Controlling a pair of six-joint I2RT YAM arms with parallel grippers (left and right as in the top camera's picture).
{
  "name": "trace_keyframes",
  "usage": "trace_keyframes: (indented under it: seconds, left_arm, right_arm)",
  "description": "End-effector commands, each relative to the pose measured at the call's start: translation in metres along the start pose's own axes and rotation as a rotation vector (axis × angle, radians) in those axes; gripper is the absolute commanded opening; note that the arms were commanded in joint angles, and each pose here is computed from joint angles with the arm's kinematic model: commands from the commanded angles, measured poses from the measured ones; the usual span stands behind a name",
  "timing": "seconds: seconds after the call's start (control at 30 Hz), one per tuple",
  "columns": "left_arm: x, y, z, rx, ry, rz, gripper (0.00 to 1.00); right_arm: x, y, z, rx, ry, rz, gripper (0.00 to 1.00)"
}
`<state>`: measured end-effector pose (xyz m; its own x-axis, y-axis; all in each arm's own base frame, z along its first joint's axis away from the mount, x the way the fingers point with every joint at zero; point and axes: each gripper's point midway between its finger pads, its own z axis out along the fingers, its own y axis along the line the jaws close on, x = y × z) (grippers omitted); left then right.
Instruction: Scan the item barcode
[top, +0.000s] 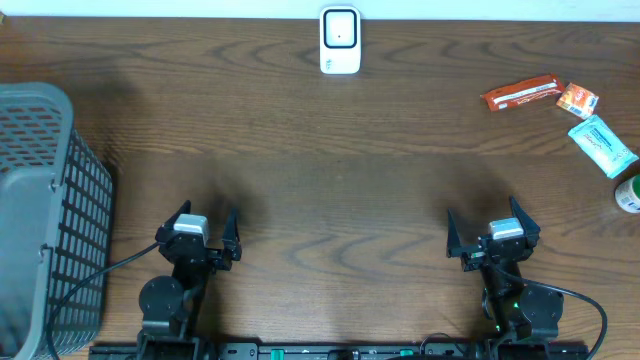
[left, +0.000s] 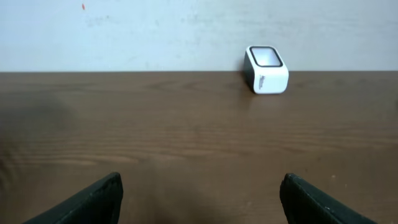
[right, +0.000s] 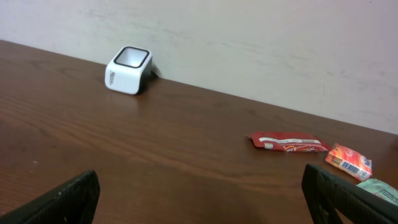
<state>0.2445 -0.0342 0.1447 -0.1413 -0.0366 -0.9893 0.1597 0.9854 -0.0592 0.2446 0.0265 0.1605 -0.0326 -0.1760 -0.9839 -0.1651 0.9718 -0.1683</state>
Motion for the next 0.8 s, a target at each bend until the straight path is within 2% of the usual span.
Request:
trace_keyframes:
  seconds: [0.0, 0.77]
  left_arm:
    - [0.0039, -0.0005, -0.0023, 0.005, 0.002, 0.012, 0.81]
    - [0.0047, -0.0005, -0.0021, 0.005, 0.006, 0.012, 0.82]
  right_arm:
    - [0.0003, 0.0017, -0.0001, -0.006, -0.001, 0.018, 0.99]
    - [0.0003, 0.0017, -0.0001, -0.006, -0.001, 0.018, 0.99]
